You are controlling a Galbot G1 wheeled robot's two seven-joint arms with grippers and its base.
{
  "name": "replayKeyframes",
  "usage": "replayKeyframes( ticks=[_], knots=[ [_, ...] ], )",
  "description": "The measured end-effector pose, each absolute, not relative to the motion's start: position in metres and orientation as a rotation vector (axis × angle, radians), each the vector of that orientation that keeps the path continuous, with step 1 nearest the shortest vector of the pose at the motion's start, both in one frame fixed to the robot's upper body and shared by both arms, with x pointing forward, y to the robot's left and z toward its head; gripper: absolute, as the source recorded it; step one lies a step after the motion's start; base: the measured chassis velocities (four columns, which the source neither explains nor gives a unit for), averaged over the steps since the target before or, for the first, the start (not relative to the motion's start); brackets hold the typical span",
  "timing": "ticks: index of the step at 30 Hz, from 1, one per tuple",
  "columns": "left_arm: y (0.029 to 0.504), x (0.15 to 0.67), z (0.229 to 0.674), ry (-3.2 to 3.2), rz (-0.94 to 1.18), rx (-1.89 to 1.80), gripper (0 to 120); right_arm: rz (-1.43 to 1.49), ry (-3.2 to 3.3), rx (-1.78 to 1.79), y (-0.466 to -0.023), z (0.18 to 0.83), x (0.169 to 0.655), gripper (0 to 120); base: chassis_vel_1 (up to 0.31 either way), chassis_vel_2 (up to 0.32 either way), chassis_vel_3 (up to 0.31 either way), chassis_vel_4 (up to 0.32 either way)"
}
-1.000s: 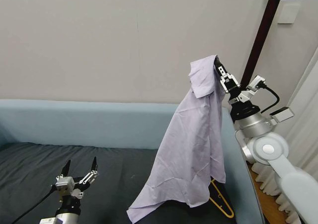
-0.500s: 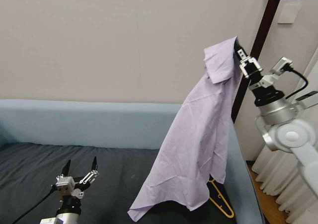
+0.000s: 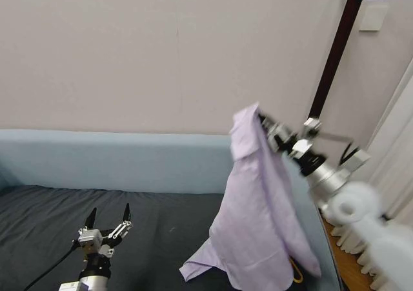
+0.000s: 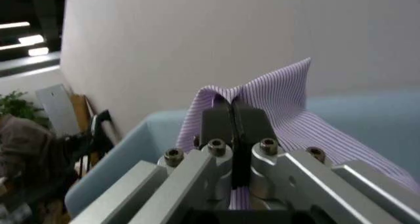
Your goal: Pick up the clothes from the sofa and hang them on the clothes hanger.
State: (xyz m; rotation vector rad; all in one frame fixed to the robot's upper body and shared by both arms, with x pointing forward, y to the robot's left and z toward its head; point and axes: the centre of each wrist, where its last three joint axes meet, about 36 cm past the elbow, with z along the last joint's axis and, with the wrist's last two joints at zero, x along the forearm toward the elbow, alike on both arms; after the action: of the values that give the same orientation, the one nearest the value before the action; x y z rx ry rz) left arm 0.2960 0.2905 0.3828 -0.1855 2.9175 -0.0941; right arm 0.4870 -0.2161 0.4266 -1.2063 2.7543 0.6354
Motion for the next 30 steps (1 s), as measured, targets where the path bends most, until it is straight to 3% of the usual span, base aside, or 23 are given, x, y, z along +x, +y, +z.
replayKeyframes(
  ticks=[6, 15, 19, 30],
  knots=[
    [0.312, 0.290, 0.383, 2.931, -0.050, -0.228, 100, 0.607, 2.870, -1.316, -0.124, 0.313, 0.492, 0, 0.000, 0.000, 0.000, 0.000],
    [0.324, 0.282, 0.380, 2.927, -0.034, -0.272, 100, 0.537, 3.062, -1.129, -0.054, 0.276, 0.504, 0, 0.000, 0.000, 0.000, 0.000],
    [0.320, 0.285, 0.378, 2.921, -0.049, -0.274, 100, 0.616, 3.183, -1.002, -0.053, 0.290, 0.498, 11, 0.000, 0.000, 0.000, 0.000],
    [0.308, 0.301, 0.373, 2.911, -0.073, -0.248, 100, 0.386, 3.346, -0.841, -0.129, 0.309, 0.466, 53, 0.000, 0.000, 0.000, 0.000]
  ],
)
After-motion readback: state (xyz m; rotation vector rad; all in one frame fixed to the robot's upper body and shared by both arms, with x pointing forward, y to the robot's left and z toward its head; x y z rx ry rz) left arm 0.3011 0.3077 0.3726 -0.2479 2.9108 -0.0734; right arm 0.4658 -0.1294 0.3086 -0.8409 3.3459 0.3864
